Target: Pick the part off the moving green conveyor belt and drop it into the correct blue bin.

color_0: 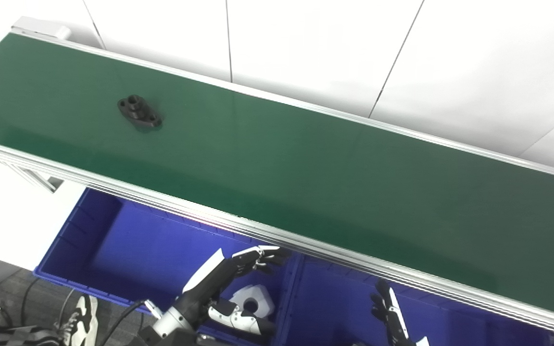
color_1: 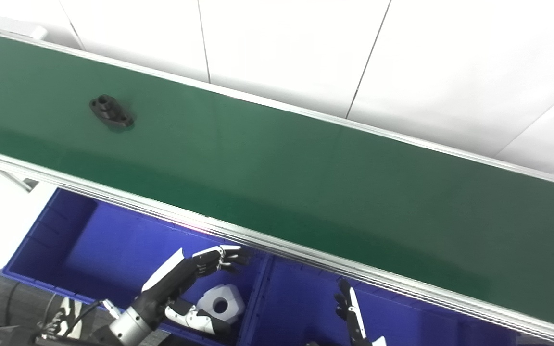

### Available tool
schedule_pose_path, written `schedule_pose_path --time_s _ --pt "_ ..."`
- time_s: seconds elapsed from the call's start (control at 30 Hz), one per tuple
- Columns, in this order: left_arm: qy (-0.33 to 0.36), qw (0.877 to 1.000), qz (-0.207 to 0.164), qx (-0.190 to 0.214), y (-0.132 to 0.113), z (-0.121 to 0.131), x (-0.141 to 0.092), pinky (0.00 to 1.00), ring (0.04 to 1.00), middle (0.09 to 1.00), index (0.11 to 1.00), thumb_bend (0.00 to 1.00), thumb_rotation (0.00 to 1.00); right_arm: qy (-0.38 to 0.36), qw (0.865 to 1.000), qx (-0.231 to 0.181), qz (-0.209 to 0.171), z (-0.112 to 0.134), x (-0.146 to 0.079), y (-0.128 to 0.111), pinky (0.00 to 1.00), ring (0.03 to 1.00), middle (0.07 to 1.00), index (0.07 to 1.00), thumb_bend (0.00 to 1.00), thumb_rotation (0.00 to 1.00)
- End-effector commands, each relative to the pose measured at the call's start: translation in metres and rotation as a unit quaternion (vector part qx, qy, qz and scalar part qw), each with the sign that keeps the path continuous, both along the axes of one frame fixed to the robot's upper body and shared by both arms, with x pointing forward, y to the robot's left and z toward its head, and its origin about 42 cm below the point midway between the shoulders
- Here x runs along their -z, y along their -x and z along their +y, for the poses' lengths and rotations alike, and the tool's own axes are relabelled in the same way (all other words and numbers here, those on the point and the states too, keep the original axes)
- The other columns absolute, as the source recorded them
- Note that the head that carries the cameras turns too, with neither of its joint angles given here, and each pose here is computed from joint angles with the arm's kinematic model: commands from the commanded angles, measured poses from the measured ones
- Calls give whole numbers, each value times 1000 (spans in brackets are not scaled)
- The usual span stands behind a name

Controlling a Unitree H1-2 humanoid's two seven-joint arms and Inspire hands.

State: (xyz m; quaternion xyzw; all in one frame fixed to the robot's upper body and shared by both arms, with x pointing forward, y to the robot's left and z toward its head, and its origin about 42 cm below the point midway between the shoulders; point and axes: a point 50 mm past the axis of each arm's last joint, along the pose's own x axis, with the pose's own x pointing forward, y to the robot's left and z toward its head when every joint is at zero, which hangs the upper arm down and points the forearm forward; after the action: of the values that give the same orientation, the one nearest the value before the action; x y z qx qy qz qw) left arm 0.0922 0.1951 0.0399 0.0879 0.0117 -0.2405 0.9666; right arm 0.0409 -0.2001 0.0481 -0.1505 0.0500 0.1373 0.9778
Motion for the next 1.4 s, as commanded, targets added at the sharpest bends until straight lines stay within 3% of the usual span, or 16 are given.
schedule_pose_path --time_s 0.0,0.43,0.67,1.0,1.27,1.37 --pt "-1 1000 -27 -4 -2 2 -5 686 778 830 782 906 397 -11 999 -2 -32 2 -7 -2 886 936 979 1000 562 794" --pt "-21 1000 -19 -2 -1 5 10 662 763 816 766 919 434 -14 1000 -6 -22 6 7 -2 897 927 959 996 528 730" --pt "-31 999 -20 0 -4 7 16 654 752 810 757 886 379 -11 1000 -9 -20 8 11 -3 911 933 967 995 505 706" --pt "-41 999 -30 -1 -4 6 18 639 734 798 746 891 397 -12 1000 -6 -19 8 12 -4 877 922 961 987 479 684" --pt "-39 999 -32 -6 -3 3 19 644 733 795 745 891 392 -10 1000 -3 -24 5 13 -5 893 924 959 983 488 693" --pt "-40 999 -34 -5 -3 2 19 648 735 795 746 889 387 -11 999 1 -30 5 12 -6 852 900 942 972 519 704"
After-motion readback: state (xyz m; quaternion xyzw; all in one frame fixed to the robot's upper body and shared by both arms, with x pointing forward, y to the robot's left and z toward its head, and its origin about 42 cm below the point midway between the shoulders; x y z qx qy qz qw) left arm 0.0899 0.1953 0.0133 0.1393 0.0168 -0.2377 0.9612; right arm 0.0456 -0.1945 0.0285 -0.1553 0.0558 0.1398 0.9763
